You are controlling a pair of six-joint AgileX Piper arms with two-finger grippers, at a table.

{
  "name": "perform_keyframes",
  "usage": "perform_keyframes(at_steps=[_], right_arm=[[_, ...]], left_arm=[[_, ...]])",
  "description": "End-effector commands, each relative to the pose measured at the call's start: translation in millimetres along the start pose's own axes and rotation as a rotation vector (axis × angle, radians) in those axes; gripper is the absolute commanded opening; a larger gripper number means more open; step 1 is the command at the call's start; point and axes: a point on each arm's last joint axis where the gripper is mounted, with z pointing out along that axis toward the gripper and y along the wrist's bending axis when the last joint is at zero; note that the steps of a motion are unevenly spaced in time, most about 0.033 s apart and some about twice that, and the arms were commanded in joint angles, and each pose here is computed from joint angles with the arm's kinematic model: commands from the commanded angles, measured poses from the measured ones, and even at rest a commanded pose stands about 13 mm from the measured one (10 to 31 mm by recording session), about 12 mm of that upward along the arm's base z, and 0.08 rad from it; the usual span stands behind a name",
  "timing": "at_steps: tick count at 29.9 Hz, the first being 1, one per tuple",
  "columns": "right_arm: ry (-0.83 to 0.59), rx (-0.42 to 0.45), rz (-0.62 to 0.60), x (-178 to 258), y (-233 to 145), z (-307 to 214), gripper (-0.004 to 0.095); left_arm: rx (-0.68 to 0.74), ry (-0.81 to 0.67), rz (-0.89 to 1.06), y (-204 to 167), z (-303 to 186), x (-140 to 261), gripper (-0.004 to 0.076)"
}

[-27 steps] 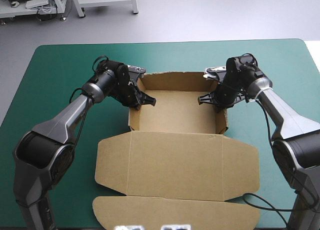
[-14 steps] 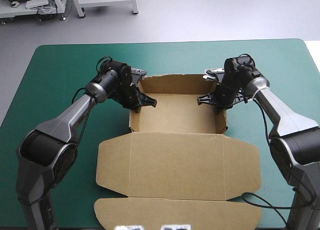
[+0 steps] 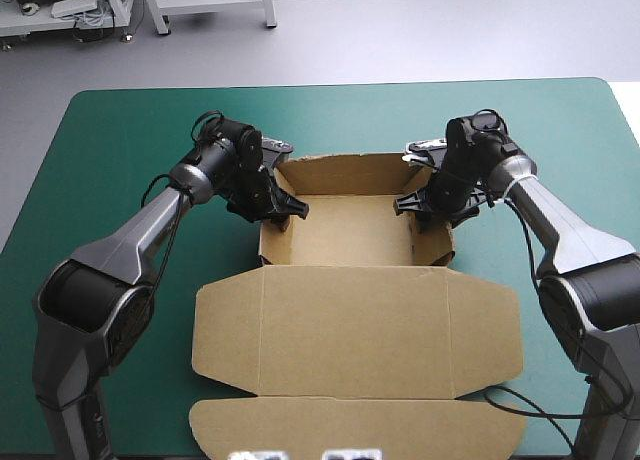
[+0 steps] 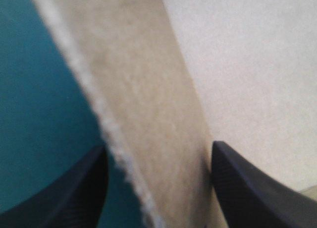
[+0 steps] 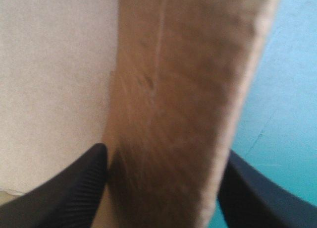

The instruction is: Fold the box

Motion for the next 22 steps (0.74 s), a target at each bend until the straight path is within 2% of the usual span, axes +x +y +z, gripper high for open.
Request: perform_keyframes(at_steps=[1, 3, 16, 18, 19, 22], right_arm=[[-0.064, 0.006, -0.014, 7, 1, -37, 0.0815], [-0.076, 0.005, -0.005, 8, 1, -42, 0.0848], [-0.199, -0.006, -0.073, 24, 2, -91, 0.0838], [-0.212, -0.012, -0.075, 27, 3, -97, 0.0838], [-0.221, -0.018, -0.077, 28, 3, -100, 0.0838], [-0.237, -0.046, -0.091, 31, 6, -106, 0.0838]], left_arm=[[0.012, -0.058, -0.031, -2, -44, 3, 0.0562], [0.014, -0.082, -0.027, -3, -52, 2, 0.0561], [-0.069, -0.289, 0.007, 4, -135, 28, 0.0544], [-0.032, -0.319, 0.038, 0, -148, 34, 0.0498], [0.001, -0.335, 0.076, -4, -155, 39, 0.0449], [0.081, -0.392, 0.160, -13, -180, 57, 0.0221]])
